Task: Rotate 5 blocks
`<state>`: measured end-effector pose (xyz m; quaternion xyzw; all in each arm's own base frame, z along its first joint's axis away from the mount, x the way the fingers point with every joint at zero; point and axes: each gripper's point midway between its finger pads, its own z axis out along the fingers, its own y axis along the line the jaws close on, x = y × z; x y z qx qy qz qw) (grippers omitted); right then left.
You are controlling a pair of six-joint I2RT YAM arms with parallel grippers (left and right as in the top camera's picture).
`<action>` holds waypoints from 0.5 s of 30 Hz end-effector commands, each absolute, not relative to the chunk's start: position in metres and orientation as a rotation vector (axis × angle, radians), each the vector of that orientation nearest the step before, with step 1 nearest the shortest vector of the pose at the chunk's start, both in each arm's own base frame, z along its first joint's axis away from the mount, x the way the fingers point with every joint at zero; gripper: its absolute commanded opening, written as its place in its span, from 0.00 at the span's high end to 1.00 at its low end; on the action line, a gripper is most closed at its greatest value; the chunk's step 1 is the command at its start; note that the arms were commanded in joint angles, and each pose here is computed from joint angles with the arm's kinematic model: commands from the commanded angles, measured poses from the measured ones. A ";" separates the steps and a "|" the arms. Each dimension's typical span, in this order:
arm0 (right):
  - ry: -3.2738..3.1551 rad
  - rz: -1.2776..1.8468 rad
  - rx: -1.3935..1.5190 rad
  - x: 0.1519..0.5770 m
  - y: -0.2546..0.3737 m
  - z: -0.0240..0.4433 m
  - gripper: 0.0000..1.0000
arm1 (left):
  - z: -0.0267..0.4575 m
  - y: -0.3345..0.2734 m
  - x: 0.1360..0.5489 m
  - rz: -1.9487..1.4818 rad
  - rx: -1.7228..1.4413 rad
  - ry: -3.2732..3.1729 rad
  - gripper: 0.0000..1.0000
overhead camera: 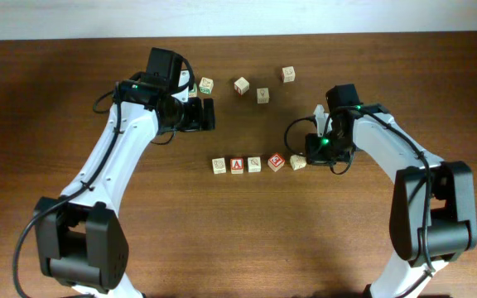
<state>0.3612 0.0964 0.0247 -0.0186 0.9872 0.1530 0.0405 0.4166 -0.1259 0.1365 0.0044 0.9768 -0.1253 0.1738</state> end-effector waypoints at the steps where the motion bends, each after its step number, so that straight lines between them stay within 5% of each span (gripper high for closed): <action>1: 3.034 0.446 -0.044 0.360 0.094 0.021 0.96 | 0.133 -0.127 0.415 -0.344 0.024 2.778 0.01; 15: 3.032 0.448 -0.130 0.356 0.112 0.021 0.96 | 0.133 -0.127 0.415 -0.344 0.024 2.778 0.01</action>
